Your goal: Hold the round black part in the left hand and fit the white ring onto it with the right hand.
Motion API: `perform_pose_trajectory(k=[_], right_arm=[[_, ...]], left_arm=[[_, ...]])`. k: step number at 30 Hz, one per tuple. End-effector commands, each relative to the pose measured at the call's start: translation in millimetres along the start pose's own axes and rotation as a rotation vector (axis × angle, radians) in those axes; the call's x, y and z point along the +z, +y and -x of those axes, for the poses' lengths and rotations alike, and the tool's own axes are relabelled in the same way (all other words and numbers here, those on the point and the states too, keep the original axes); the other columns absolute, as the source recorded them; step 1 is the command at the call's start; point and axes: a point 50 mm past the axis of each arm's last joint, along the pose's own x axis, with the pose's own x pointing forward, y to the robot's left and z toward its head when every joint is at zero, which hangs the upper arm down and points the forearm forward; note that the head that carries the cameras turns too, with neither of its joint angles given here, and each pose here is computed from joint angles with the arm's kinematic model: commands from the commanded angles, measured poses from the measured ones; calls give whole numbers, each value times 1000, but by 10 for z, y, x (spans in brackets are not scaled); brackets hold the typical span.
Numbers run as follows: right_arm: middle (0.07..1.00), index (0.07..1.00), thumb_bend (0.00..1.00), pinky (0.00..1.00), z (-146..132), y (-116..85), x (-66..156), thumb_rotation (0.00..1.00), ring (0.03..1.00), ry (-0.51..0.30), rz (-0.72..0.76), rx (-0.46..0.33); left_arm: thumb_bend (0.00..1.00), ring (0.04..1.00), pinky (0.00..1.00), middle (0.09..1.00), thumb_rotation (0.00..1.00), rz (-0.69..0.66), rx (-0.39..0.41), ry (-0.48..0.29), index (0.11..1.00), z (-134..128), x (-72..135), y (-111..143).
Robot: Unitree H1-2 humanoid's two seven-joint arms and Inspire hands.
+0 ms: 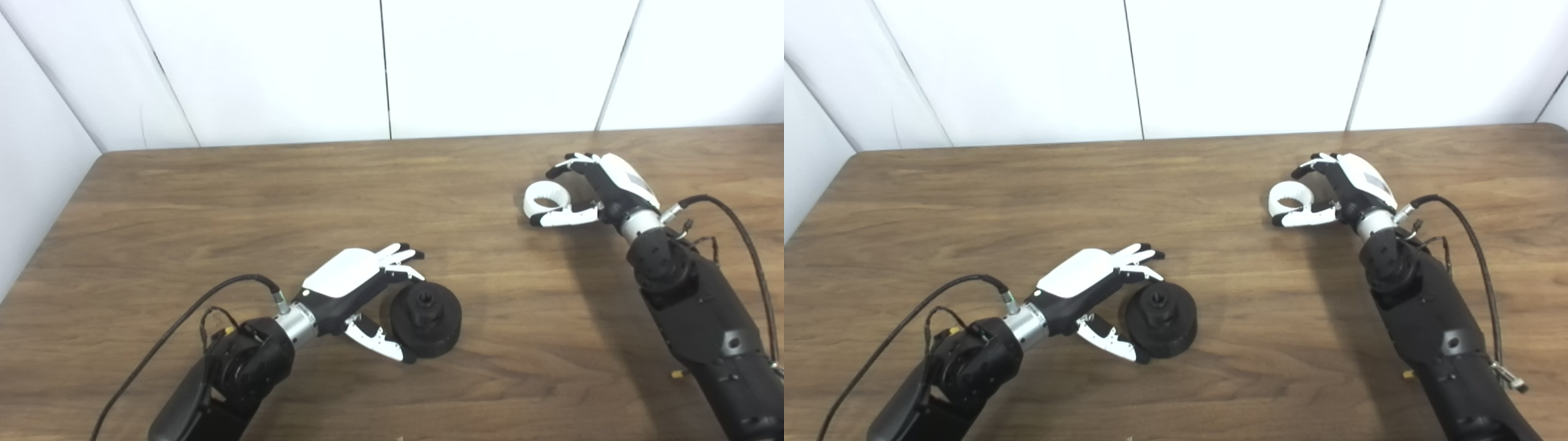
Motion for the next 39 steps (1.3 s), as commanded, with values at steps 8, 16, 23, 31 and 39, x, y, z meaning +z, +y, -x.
perform_pose_trajectory(k=[8, 16, 23, 31, 39], right_arm=[[925, 731, 890, 945, -90, -224, 147, 363, 989, -69, 29, -48], [920, 718, 873, 911, -100, -179, 118, 351, 981, -61, 39, -44], [907, 696, 855, 883, -104, -157, 100, 334, 969, -67, 37, -60], [891, 668, 838, 873, -99, -178, 114, 312, 953, -84, 33, -82], [885, 637, 827, 873, -91, -169, 90, 283, 950, -87, 20, -91]], left_arm=[[803, 1000, 899, 967, 392, -16, 12, 2, 708, -43, -13, 91], [802, 1000, 903, 969, 397, -21, 11, 5, 707, -47, -4, 103], [805, 1000, 897, 968, 389, -14, 12, 12, 703, -24, -28, 75], [803, 1000, 904, 967, 408, -13, 9, 14, 706, -29, -21, 70], [807, 1000, 896, 967, 407, -15, 12, 11, 707, -41, -9, 53]])
